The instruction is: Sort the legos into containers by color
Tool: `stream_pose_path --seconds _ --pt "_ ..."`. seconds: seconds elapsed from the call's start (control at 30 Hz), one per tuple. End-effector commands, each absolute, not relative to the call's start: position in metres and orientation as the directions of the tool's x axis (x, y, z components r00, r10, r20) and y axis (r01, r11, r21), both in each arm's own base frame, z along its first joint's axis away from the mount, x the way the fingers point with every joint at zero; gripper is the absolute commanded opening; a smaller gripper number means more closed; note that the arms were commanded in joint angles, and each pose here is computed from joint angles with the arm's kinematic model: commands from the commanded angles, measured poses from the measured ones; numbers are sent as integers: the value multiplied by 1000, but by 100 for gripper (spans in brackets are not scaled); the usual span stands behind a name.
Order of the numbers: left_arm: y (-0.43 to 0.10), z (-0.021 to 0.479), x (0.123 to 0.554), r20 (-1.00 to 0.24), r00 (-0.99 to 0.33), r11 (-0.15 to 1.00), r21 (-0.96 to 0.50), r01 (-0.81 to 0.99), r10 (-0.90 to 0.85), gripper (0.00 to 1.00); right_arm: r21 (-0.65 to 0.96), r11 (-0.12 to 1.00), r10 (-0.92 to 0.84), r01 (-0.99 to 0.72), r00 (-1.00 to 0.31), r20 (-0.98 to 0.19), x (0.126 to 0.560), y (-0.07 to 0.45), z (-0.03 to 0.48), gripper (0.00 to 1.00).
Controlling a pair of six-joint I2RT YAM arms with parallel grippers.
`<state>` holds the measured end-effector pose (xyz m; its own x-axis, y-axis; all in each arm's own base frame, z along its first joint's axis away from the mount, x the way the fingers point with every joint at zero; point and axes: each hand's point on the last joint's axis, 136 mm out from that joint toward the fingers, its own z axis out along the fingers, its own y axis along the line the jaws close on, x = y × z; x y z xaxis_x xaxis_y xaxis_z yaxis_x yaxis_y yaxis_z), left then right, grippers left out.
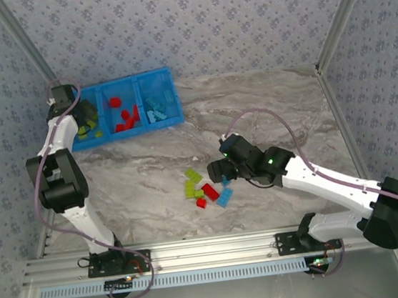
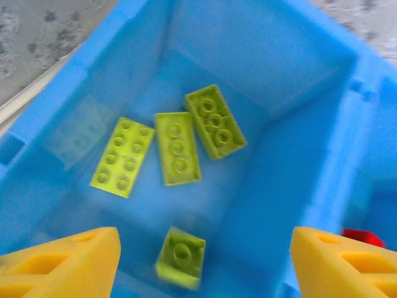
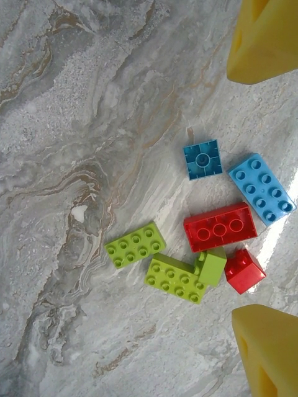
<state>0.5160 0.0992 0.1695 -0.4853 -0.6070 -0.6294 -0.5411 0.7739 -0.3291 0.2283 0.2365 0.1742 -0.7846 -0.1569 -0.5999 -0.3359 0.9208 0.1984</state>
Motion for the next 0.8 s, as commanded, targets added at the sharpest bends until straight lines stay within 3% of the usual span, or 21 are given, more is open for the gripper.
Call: stream_pose_path --seconds 0.0,0.17,0.33,0.53,0.67,0.77 --pt "64 241 500 -681 -437 803 -423 -420 -587 74 223 921 -134 -319 -798 -588 229 239 175 94" --pt "-13 279 438 -710 -498 866 -433 -248 -498 76 212 925 -149 -315 -814 -561 227 242 162 94" --pt "-89 285 356 -755 -568 926 -376 -32 -326 76 177 928 -192 -328 -828 -527 229 252 147 93" --pt "-163 246 268 -732 -670 909 -354 218 -124 77 17 977 -175 -212 -850 -497 246 219 111 94" --pt "-193 215 227 -695 -718 886 -315 340 28 82 6 972 -209 -237 -870 -447 248 224 85 93" --pt "-198 197 214 -673 -736 880 -308 361 67 86 29 964 -226 -263 -878 -423 252 234 69 87"
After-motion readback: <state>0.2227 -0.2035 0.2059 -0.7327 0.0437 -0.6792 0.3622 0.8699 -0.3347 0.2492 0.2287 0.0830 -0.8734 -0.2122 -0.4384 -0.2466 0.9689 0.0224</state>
